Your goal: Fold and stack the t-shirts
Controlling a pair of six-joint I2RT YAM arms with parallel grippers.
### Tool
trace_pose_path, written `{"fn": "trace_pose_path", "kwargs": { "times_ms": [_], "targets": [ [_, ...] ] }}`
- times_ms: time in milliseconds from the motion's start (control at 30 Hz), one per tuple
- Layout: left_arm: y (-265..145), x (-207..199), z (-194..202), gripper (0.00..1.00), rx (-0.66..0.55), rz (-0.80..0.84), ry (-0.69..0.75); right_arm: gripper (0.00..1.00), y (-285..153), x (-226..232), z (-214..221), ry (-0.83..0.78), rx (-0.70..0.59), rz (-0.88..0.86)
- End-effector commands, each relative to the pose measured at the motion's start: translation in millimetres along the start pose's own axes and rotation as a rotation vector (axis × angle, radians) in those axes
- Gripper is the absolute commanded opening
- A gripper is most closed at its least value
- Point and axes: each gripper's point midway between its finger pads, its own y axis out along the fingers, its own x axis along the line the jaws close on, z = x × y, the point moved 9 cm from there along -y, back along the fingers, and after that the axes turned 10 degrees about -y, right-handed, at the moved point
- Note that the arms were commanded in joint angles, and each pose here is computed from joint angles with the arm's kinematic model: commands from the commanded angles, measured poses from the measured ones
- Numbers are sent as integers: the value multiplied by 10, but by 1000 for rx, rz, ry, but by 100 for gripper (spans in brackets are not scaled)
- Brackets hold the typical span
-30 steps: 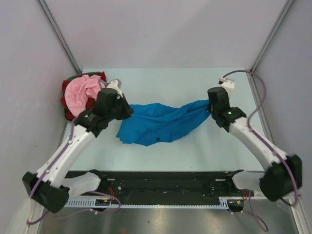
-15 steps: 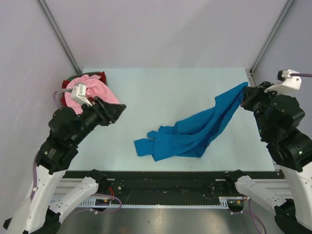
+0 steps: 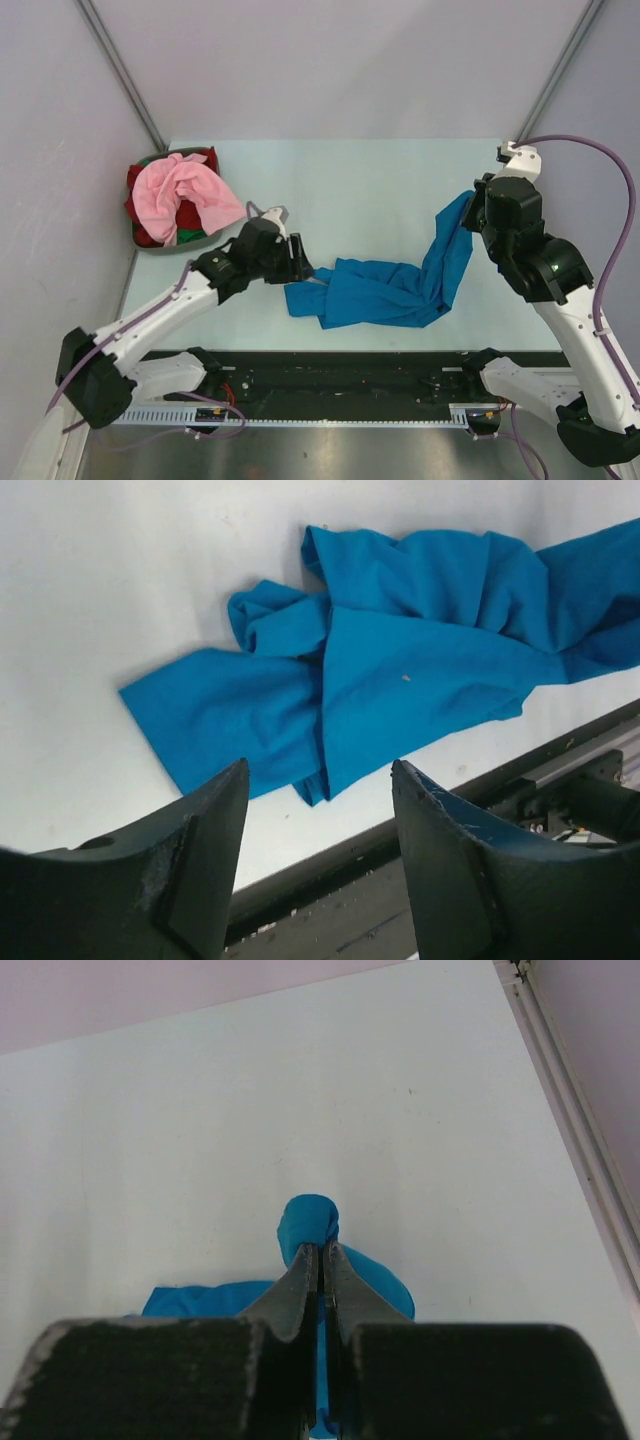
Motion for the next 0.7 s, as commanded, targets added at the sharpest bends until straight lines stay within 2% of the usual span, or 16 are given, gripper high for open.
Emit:
{"fn": "trace_pose_path", "kwargs": {
  "times_ms": [0,133,367,667],
  "targets": [
    [259,-263,-122,65,-45,102,43,0,-10,10,-24,22,-33,-14],
    [509,-355,-185,67,-16,84,78,0,38,19,44,13,-22,-6],
    [1004,-412,-169,62,66,45,110,0,111,45,144,4,-7,-6],
    [1199,-288,-76,59,118,-31,97,0,149,40,211,-11,4,0]
  ]
}}
